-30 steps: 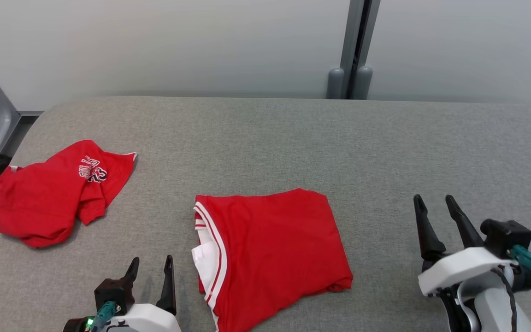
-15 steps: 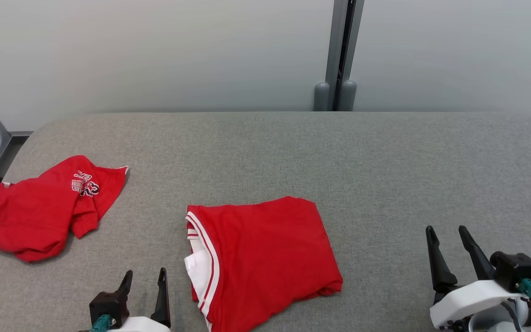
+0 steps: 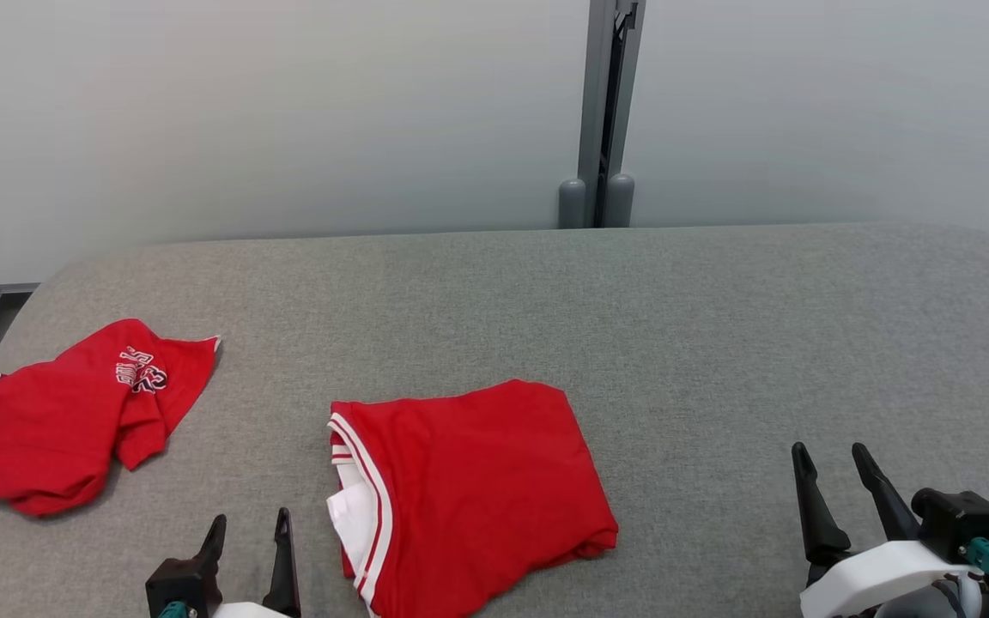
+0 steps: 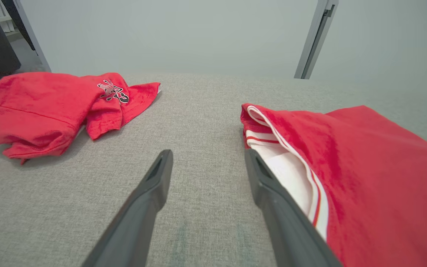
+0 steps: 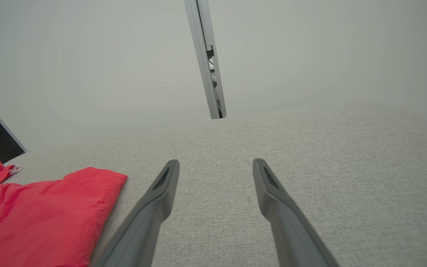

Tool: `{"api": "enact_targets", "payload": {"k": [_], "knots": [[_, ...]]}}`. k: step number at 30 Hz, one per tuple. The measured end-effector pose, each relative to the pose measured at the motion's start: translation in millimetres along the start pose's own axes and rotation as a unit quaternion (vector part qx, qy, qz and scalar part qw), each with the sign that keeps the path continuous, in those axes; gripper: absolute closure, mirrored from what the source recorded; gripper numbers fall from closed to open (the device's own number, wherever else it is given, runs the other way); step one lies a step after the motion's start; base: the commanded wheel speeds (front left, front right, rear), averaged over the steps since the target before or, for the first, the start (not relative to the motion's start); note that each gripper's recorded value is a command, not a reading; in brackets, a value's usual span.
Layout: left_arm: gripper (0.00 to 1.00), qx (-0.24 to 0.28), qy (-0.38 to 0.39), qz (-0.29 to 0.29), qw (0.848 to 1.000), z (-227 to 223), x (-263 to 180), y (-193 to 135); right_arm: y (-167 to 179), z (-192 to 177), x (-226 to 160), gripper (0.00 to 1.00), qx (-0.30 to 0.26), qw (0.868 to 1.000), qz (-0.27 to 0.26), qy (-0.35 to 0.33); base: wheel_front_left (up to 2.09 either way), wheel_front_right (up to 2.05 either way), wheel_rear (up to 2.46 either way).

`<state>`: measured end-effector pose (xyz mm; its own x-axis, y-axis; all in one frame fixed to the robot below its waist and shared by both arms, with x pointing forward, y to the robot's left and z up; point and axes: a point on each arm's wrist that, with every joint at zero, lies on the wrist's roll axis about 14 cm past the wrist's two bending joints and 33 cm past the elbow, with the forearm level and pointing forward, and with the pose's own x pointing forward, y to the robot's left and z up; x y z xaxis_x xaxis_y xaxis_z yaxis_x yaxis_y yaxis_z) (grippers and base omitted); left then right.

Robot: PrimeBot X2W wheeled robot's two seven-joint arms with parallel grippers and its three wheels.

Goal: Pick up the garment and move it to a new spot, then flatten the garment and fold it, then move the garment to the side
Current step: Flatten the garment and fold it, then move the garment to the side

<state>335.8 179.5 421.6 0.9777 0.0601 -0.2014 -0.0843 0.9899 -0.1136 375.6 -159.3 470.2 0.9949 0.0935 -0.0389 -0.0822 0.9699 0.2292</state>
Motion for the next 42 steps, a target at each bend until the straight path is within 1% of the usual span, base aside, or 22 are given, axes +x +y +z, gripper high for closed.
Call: {"api": "enact_targets", "payload": {"k": [8,14,19,23,24,31,36,42], "knots": [[0.0,0.001,-0.014,0.004,1.0,7.4,-0.5,1.2,-3.2,0.0,-1.9,0.0,0.004,1.0,-0.005,-0.001,0.0,0.0,0.0],[0.0,0.0,-0.012,0.008,1.0,5.9,-2.1,4.3,1.9,-4.3,1.2,0.0,0.011,1.0,0.001,0.005,0.0,0.0,0.0],[0.0,-0.003,-0.006,0.015,1.0,1.3,-5.6,9.2,25.2,-24.5,5.2,0.0,0.022,0.998,0.034,0.037,0.0,0.0,0.0],[0.0,-0.006,0.0,0.023,1.0,-3.2,-10.9,14.5,50.0,-46.8,10.0,0.0,0.036,0.994,0.067,0.075,0.0,0.0,0.0],[0.0,-0.006,0.0,0.023,1.0,-3.2,-10.9,14.5,50.0,-46.8,10.0,0.0,0.036,0.994,0.067,0.075,0.0,0.0,0.0],[0.0,-0.01,0.009,0.043,0.999,-9.3,-19.3,27.6,97.0,-65.4,39.1,0.0,0.056,0.984,0.127,0.113,0.0,0.0,0.0],[0.0,-0.018,0.02,0.069,0.997,-16.8,-26.9,41.9,116.6,-81.7,57.8,0.0,0.064,0.977,0.146,0.143,0.0,0.0,0.0],[0.0,-0.021,0.033,0.093,0.995,-23.9,-33.7,55.3,131.3,-114.2,62.5,0.0,0.063,0.965,0.157,0.201,0.0,0.0,0.0]]}}
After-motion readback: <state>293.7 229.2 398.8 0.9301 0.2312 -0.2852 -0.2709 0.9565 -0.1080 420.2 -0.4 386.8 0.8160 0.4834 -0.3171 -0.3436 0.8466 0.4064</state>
